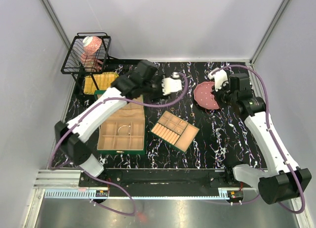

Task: Organize the mixed jewelry

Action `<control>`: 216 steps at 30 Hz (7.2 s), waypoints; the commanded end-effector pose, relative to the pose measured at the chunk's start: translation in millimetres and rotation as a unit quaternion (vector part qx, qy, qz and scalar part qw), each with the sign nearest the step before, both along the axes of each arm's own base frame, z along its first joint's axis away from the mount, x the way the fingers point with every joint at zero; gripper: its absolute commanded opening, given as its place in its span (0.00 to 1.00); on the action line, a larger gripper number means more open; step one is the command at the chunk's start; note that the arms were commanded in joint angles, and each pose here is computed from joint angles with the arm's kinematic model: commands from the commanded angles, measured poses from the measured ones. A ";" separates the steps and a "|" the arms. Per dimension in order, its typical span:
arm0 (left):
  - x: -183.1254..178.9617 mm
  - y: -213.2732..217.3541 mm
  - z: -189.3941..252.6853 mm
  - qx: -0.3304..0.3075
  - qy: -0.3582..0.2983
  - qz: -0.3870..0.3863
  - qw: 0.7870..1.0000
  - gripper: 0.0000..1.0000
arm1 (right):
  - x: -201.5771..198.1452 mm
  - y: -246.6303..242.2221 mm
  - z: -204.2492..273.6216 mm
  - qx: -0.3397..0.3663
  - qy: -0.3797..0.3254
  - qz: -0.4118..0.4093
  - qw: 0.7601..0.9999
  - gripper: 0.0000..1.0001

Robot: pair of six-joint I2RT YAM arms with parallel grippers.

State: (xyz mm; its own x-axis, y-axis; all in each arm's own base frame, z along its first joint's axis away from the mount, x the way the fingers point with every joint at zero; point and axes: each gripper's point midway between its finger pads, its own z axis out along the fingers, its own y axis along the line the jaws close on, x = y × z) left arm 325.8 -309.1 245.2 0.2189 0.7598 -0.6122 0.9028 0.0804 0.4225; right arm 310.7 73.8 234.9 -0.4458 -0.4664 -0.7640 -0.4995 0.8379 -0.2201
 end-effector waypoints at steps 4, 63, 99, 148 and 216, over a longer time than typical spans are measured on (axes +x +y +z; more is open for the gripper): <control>-31.9 52.3 43.0 -0.168 0.135 0.103 0.971 0.60 | 19.5 21.6 22.9 -0.057 -0.049 0.091 0.993 0.00; -24.1 304.3 31.7 -0.363 0.263 0.434 0.781 0.69 | -62.1 279.0 -152.1 -0.399 -0.167 0.529 0.730 0.00; -20.4 311.4 31.4 -0.353 0.252 0.450 0.781 0.69 | -49.8 281.8 -172.6 -0.413 -0.173 0.586 0.675 0.00; -16.6 309.3 14.0 -0.362 0.278 0.443 0.771 0.69 | -53.5 270.7 -182.0 -0.413 -0.164 0.593 0.671 0.00; -23.5 304.8 18.5 -0.378 0.281 0.431 0.769 0.69 | -46.7 260.5 -165.0 -0.414 -0.156 0.569 0.693 0.25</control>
State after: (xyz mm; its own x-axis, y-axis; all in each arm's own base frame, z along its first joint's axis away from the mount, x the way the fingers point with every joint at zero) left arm 303.1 -1.2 249.8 -0.6766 -0.1555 -0.7197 0.3513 0.7909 -0.5011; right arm 252.7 331.9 37.1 0.7242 -0.6896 -0.0050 -0.5624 -0.5863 -0.5830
